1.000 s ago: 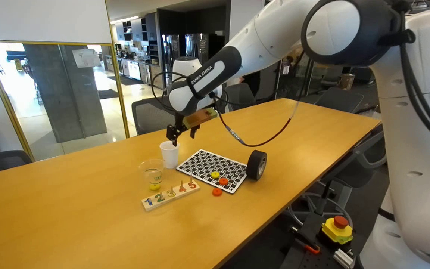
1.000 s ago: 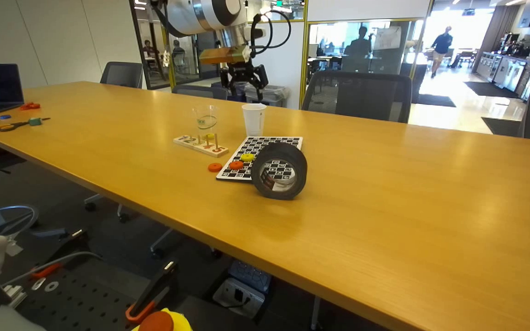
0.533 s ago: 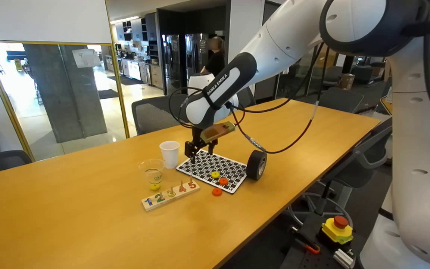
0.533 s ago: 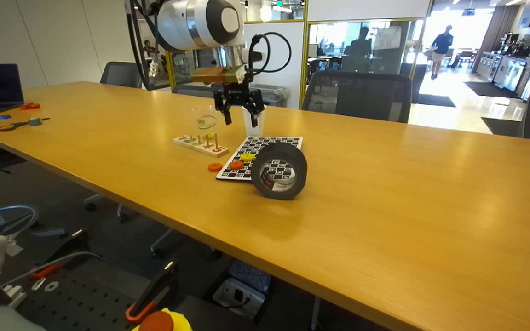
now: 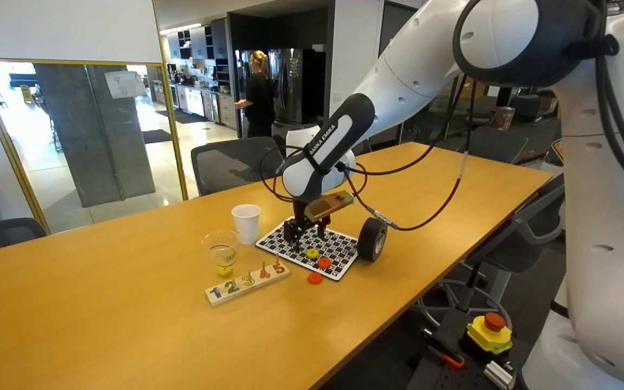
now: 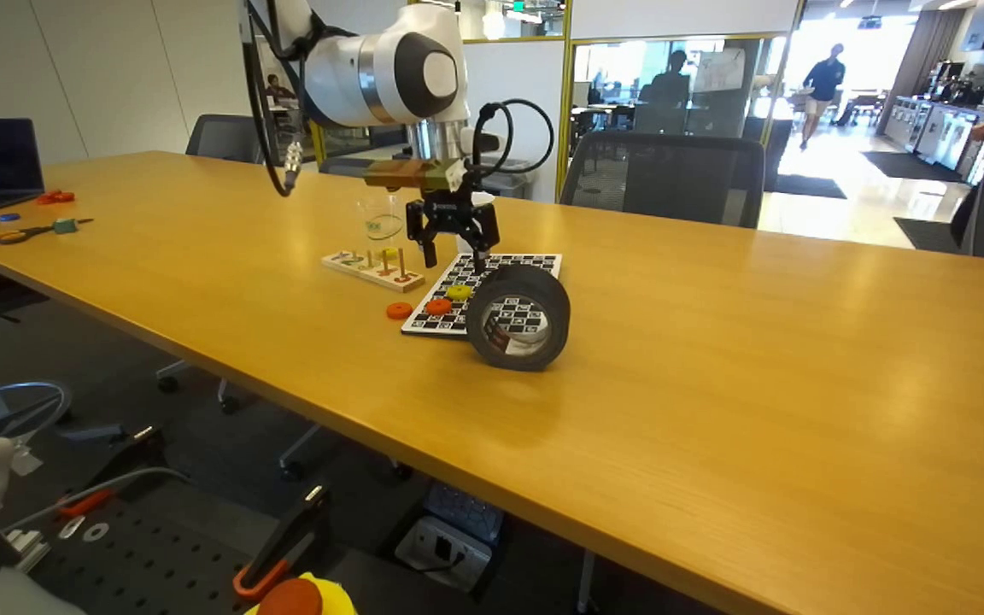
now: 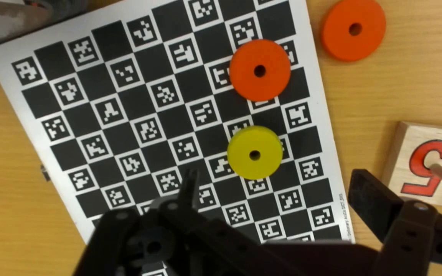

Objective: Pick up the orange and yellow objects on the table and put them in the two cups

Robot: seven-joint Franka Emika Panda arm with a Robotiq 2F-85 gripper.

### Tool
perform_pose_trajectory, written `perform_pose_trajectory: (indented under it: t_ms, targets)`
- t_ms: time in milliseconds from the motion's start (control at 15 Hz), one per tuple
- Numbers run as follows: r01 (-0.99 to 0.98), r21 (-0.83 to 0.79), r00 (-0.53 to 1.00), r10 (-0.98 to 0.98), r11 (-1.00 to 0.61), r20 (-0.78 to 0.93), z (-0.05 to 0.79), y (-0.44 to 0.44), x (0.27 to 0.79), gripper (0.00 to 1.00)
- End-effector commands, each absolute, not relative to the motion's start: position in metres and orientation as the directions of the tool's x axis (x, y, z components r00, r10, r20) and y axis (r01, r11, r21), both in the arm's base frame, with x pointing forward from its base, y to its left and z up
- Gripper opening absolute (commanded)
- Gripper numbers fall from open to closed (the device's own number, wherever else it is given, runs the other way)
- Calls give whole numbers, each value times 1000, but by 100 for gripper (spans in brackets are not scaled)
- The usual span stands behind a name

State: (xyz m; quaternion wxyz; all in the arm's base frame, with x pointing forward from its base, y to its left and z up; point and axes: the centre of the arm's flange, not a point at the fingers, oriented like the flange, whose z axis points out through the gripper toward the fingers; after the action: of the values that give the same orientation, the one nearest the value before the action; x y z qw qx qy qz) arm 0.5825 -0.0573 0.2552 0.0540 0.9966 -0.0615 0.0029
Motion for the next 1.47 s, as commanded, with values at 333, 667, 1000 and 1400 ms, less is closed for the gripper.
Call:
perform_pose_trajectory:
  t_ms: [333,667,1000,1400]
  targets:
    - [-140,118,990,-141,-983,7,226,-65,582,100]
    - [-149,114,988,-146,-982,42,224,-65,573,100]
    - [-161,112,985,-153,-981,78,226,-67,567,100]
    - [-175,108,981,-164,-979,105,234,-70,567,100]
